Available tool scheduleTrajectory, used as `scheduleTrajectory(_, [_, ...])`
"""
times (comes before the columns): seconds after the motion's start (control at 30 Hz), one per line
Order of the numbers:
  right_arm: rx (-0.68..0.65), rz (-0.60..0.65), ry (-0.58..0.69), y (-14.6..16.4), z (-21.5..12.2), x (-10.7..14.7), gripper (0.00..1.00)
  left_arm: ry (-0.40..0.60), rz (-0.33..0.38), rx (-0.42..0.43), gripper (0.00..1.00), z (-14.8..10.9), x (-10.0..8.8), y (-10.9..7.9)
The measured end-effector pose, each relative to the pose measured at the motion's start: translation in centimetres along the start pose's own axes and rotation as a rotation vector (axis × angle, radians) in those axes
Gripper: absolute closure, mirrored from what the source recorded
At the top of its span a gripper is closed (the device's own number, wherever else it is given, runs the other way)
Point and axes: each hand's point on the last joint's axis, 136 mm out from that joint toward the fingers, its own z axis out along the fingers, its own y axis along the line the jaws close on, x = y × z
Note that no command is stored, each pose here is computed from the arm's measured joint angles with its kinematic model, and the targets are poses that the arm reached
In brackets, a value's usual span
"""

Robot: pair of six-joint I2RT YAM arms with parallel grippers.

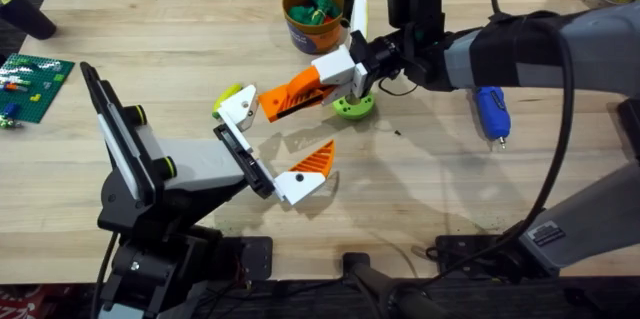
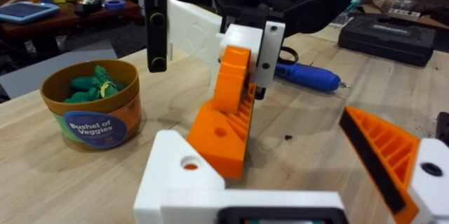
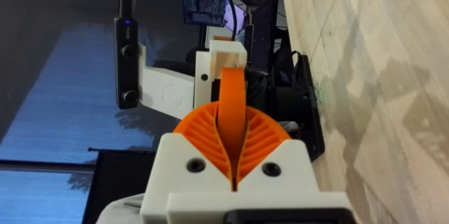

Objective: Pick up the gripper from the table and insert it into the empty holder that is missing its gripper. Then pick up a screw, insert it into the mounting hole, and use the screwdriver to tighten it. Finally, clean up the table by picking up the vegetable and placing it into the bucket.

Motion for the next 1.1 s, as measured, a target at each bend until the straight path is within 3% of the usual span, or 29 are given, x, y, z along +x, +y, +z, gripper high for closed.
scheduleTrajectory(0.3, [0.005,0.013,-0.005,-0.2,0.0,0.0,0.987,0.038,-0.032,-0.002,0.014,0.0,0.9,0.0])
scheduleTrajectory(1.1, [0.033,-0.025,-0.008,-0.6,1.6,0.0,0.987,0.036,-0.038,-0.013,0.014,-0.1,0.9,0.2])
